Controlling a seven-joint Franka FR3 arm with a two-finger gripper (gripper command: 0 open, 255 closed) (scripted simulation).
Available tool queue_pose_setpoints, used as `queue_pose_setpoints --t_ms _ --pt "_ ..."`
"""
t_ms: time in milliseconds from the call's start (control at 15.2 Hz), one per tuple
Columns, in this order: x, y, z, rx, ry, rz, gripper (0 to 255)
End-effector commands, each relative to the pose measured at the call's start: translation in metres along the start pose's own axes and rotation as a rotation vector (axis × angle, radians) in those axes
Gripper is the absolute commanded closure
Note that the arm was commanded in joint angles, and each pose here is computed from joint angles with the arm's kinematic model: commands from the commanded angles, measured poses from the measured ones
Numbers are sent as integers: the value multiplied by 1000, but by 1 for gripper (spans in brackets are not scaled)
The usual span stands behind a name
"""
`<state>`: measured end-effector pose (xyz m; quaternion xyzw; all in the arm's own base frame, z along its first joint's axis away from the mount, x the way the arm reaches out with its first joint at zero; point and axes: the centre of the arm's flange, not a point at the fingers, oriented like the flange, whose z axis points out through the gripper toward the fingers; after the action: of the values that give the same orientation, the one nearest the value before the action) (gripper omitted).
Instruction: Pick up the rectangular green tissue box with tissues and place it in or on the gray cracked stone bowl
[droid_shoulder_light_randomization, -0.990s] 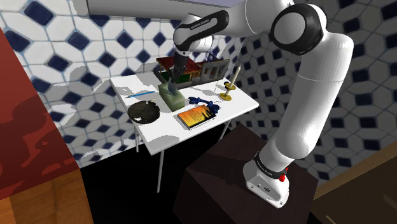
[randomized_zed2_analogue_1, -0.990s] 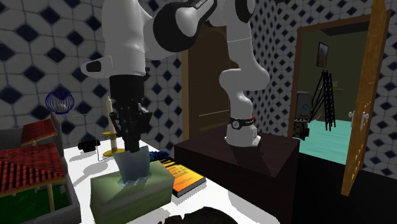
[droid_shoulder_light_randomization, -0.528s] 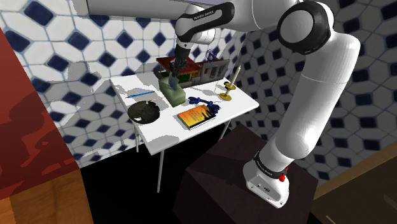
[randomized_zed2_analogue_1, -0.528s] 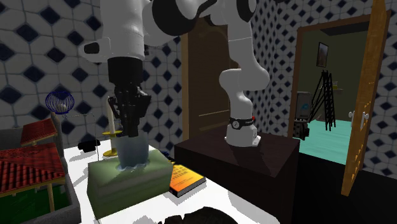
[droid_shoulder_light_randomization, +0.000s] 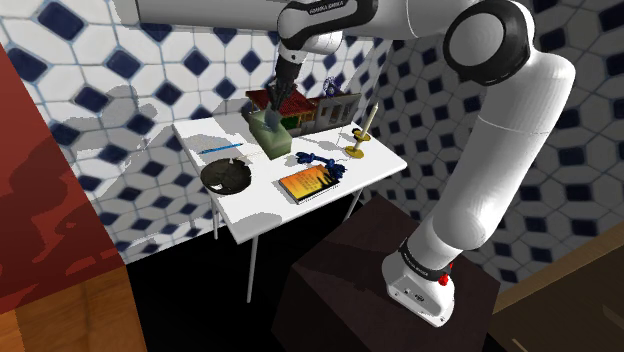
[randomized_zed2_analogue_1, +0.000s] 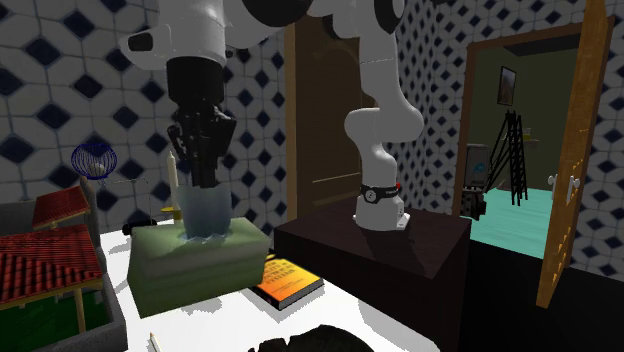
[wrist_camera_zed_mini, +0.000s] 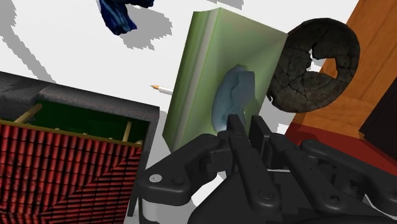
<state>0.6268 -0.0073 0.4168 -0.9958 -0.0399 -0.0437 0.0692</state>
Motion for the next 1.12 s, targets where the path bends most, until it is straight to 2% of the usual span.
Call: queue_pose_setpoints --t_ms 0,66,990,1056 --pt "1 -1 -13 0 2 0 255" --pt "1 -1 -13 0 2 0 255" --pt "13 -185 -73 0 2 0 255" --pt "12 -184 -68 0 2 0 255"
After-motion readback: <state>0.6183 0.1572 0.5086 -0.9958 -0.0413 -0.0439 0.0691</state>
